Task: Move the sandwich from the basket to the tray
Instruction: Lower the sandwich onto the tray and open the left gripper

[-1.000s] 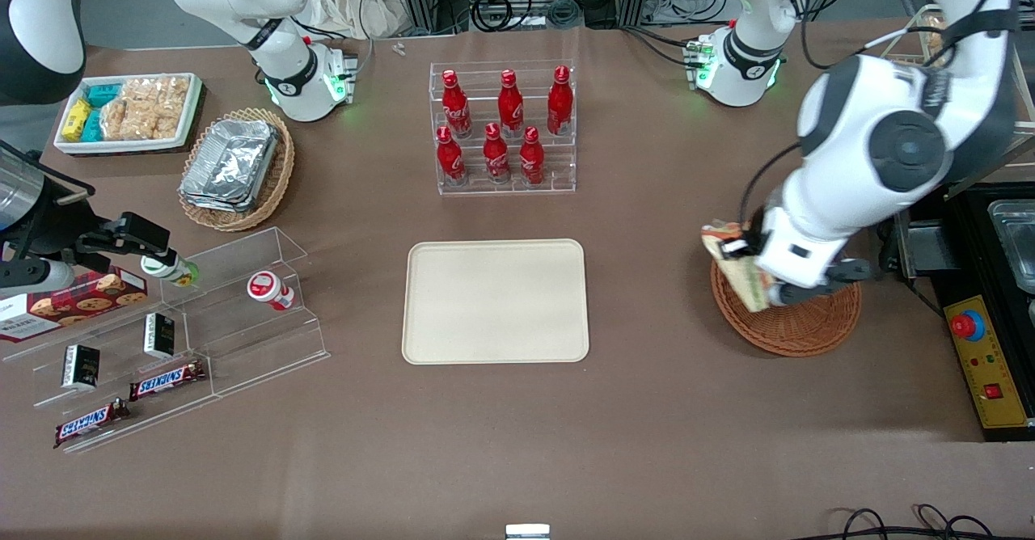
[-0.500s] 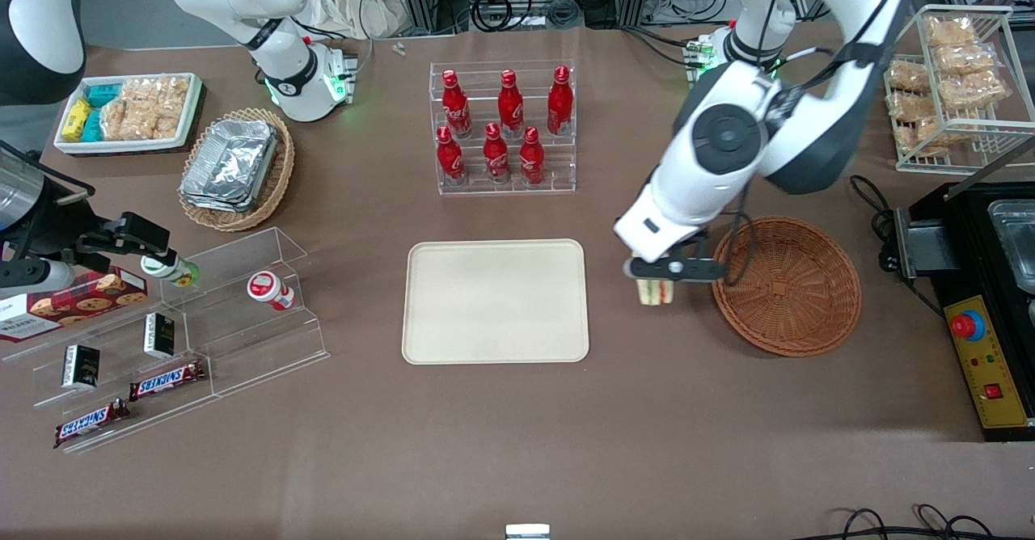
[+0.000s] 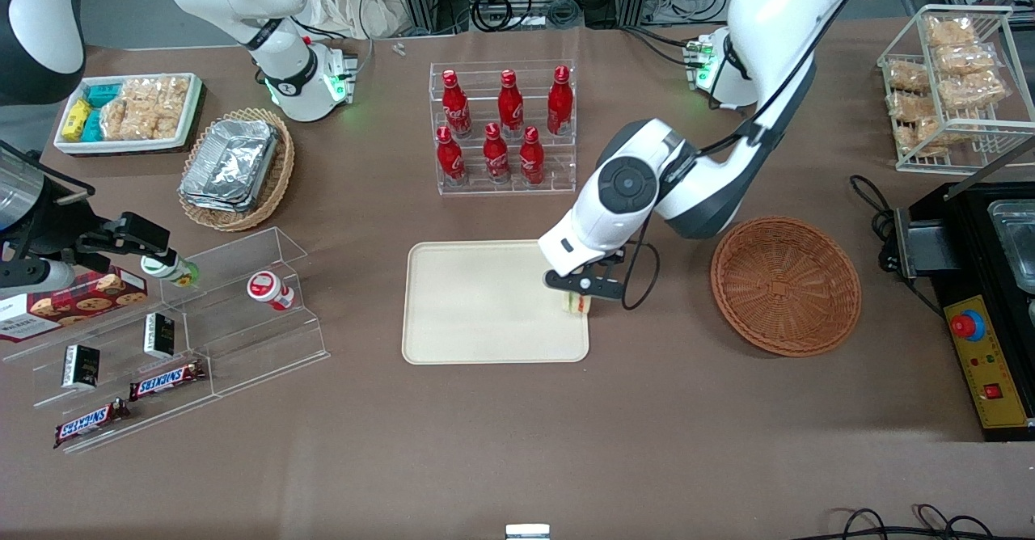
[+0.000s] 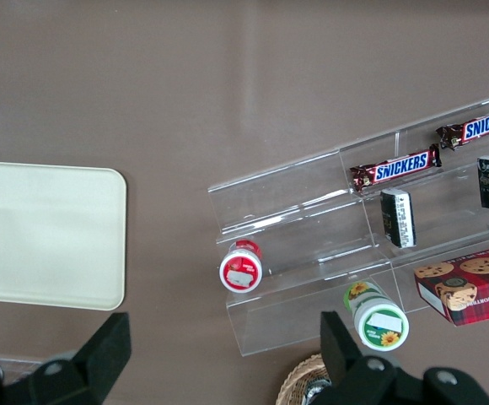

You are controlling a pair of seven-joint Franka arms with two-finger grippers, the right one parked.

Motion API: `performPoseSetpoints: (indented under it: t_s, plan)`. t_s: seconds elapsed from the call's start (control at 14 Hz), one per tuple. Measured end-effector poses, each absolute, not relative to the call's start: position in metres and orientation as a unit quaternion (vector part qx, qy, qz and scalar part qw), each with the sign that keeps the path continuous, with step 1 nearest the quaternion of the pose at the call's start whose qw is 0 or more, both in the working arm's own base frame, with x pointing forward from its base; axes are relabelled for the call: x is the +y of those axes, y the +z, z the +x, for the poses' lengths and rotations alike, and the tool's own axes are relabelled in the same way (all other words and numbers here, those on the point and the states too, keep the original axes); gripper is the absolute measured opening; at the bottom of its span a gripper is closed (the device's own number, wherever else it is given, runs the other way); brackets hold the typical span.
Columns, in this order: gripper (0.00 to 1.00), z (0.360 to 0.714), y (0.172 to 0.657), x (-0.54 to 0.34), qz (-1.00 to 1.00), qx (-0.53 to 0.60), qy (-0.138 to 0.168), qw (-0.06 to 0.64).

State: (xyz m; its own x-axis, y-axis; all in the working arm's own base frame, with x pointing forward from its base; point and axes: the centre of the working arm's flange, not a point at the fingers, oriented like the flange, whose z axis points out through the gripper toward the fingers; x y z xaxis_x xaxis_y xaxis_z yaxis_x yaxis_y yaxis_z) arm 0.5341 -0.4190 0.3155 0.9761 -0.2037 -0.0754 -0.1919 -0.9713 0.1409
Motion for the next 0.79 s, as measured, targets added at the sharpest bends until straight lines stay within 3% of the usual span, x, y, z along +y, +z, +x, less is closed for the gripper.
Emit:
performPoseSetpoints:
  t_s: [0.21,0.64,0.79]
  plan:
    - [0.30,0.535,0.278,-0.430,0.990,-0.113,-0.035,0.071]
    - [0.41,0.544,0.240,-0.428,0.996,-0.080,-0.002,0.048]
    - [0.55,0.547,0.242,-0.428,0.997,-0.061,0.003,0.047]
